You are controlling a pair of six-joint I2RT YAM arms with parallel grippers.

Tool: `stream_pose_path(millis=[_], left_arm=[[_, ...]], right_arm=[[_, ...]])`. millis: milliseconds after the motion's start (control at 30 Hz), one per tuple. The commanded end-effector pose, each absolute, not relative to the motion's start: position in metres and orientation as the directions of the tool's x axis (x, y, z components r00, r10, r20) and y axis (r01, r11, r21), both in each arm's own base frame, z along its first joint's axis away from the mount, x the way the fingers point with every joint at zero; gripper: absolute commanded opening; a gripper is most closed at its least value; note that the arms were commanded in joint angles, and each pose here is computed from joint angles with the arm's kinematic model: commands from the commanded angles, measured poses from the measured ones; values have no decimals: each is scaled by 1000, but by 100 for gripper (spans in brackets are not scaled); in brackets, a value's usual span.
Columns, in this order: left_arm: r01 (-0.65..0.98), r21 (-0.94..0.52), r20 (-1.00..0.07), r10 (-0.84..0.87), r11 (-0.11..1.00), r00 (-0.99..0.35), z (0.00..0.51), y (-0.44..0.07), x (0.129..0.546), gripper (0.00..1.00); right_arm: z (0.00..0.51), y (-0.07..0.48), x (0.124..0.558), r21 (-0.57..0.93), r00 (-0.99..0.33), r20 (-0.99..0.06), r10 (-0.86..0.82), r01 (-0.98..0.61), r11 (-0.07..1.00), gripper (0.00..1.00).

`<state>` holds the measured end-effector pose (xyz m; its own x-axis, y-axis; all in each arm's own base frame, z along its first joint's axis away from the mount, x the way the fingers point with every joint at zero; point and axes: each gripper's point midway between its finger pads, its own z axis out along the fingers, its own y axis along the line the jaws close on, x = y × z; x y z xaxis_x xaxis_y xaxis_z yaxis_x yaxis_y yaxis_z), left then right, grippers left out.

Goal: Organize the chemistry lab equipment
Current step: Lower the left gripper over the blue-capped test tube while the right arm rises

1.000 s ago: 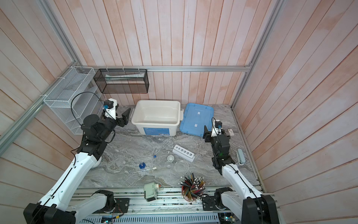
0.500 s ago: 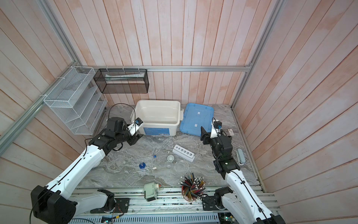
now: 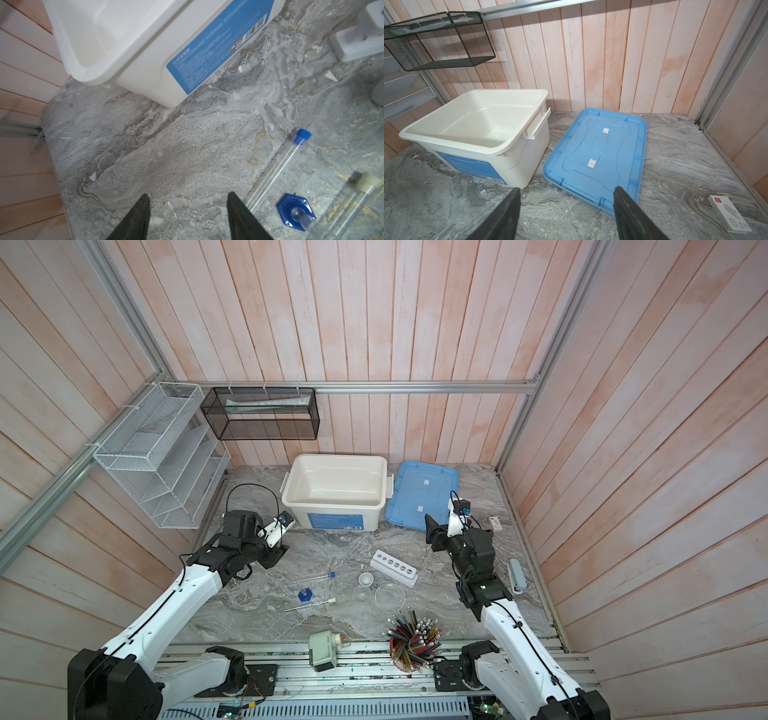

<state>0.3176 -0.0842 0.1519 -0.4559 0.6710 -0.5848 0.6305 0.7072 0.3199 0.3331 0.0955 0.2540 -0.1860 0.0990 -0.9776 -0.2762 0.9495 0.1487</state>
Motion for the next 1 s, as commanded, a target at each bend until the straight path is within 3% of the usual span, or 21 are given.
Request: stream_pose_path(millis=[0, 967], left_arm=[[696, 306, -545, 719, 649, -431, 133, -83, 306, 62], [925, 151, -320, 903, 348, -288, 54, -107, 278, 62]], right_arm=[[246, 104, 334, 175, -211, -971, 112, -307, 936, 71], [224, 126, 339, 223, -302, -948, 103, -396, 891, 68]])
